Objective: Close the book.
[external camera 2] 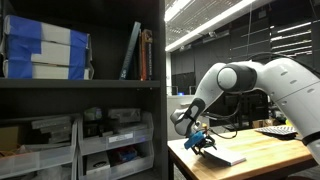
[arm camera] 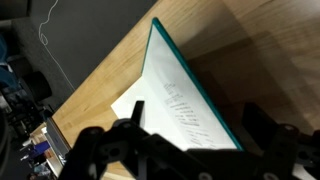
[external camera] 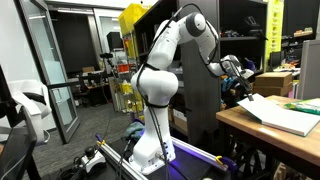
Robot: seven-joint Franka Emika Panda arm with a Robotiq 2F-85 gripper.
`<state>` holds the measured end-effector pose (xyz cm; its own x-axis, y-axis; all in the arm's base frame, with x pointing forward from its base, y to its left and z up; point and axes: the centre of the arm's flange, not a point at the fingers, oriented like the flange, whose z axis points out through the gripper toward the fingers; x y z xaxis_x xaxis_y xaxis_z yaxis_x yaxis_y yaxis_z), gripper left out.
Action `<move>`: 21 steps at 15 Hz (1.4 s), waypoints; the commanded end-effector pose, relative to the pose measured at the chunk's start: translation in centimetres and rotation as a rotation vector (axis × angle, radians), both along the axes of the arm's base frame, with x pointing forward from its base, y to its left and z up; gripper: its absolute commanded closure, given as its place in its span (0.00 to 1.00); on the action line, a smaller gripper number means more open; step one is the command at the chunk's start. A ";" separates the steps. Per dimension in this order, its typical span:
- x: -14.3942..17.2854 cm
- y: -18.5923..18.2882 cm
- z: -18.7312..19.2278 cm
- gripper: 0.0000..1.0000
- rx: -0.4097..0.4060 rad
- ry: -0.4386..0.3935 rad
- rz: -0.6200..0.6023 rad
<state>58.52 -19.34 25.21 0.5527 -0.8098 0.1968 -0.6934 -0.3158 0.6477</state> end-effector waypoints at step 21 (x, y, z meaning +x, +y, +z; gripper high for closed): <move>-0.9 -1.7 0.4 0.00 -0.036 -0.045 -0.031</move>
<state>58.91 -22.00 24.90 0.5024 -0.8358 0.2213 -0.7266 -0.2694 0.6321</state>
